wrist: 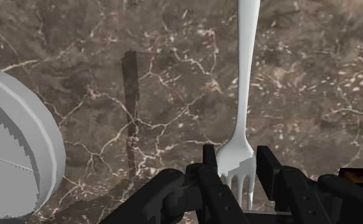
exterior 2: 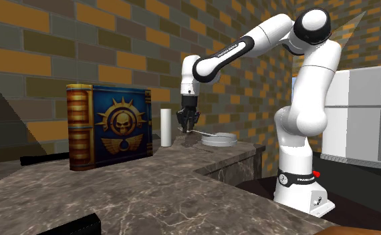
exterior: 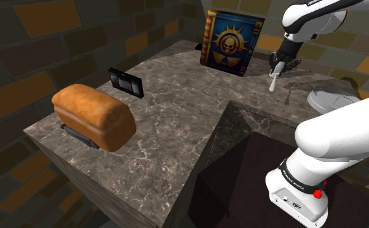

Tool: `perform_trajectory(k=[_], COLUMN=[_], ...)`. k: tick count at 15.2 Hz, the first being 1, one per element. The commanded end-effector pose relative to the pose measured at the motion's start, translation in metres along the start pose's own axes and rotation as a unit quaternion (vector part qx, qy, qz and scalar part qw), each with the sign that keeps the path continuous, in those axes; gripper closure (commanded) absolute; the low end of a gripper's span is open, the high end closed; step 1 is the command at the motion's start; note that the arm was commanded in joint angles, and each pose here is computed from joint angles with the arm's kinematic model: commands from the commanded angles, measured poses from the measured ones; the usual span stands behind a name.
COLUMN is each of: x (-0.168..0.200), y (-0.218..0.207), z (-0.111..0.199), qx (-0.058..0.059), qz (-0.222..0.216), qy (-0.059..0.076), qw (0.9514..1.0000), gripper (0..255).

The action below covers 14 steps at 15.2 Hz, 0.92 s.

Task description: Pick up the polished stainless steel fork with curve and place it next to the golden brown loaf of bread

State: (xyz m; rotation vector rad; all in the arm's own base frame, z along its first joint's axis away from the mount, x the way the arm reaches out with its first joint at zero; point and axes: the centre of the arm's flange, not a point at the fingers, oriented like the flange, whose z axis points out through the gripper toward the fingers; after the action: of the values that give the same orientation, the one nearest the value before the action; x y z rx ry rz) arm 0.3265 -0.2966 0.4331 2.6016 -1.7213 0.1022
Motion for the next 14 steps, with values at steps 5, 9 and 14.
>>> perform_trajectory(k=[5,9,14], x=[0.002,0.003,0.005], y=[0.0,0.0,-0.001], z=[-0.032,-0.053,-0.079], qx=[0.0,0.0,0.0], qz=[0.0,0.0,0.0], qy=[0.0,0.0,0.0], qw=[1.0,1.0,1.0], gripper=[255,255,255])
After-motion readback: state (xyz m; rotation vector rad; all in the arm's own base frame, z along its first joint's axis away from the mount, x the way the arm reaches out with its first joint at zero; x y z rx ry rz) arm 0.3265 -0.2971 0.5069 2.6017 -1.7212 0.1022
